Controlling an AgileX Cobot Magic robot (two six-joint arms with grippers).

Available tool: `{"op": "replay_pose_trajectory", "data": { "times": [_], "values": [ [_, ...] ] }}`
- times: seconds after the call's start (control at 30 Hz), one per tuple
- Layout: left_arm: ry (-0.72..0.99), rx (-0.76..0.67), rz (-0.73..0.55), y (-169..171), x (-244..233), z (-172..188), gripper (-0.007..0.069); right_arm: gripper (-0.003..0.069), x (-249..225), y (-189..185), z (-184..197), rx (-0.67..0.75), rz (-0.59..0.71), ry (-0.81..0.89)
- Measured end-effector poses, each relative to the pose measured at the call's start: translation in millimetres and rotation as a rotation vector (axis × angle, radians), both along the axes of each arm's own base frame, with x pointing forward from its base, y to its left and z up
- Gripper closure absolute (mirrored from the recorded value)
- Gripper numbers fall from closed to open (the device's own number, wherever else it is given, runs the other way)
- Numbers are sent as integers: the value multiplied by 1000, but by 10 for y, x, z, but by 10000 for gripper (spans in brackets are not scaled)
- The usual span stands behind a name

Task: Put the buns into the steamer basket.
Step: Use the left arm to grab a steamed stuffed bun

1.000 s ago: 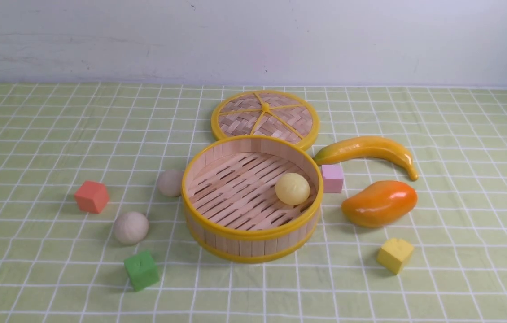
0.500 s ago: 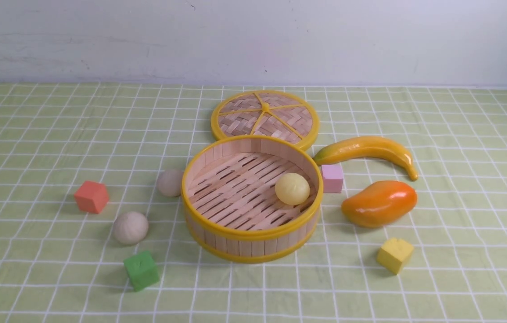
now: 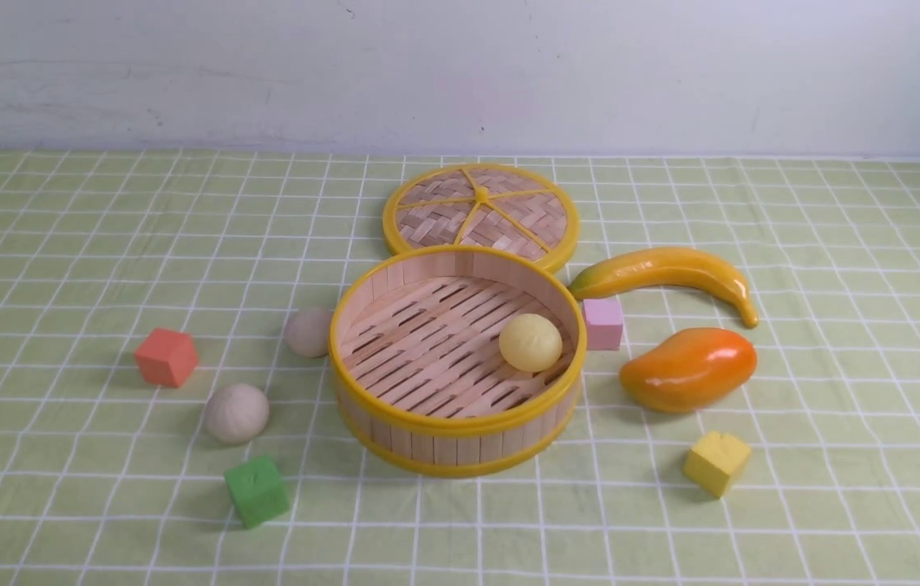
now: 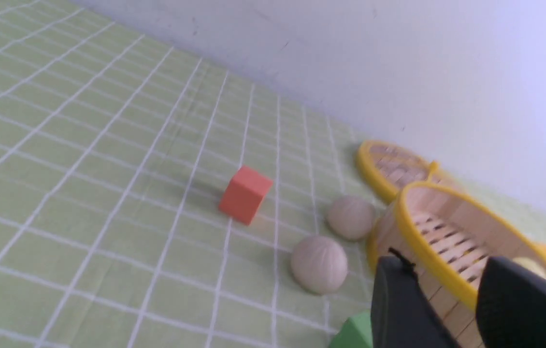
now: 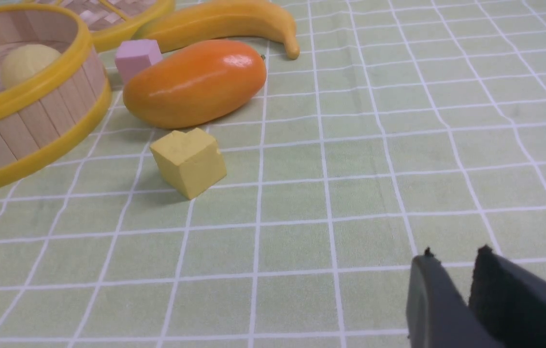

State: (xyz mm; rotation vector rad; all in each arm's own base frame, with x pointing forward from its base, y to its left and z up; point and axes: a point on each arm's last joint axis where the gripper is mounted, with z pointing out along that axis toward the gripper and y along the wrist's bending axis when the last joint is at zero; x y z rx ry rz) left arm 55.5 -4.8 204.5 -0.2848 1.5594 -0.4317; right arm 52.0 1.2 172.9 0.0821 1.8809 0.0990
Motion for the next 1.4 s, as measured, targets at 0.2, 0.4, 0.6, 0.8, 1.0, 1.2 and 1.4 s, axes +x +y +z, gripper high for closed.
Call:
{"op": "replay_pose_trajectory", "data": {
  "times": [0.2,0.4,0.6,0.8,1.0,1.2,1.4],
  "values": [
    [-254,-43,-34,-25,-38,255,387,522,0,0,0,0,0,0],
    [-444,-62,-35,-4,-227,936,387,522,0,0,0,0,0,0],
    [-328,-55,-5,17,-172,1665,387,515,0,0,0,0,0,0],
    [14,-15,42,18,188,1858,387,508,0,0,0,0,0,0],
    [200,54,72,11,539,1703,387,502,0,0,0,0,0,0],
    [477,-9,72,-53,963,1384,387,499,0,0,0,0,0,0],
    [781,-36,83,-119,1382,1152,387,499,0,0,0,0,0,0]
  ]
}}
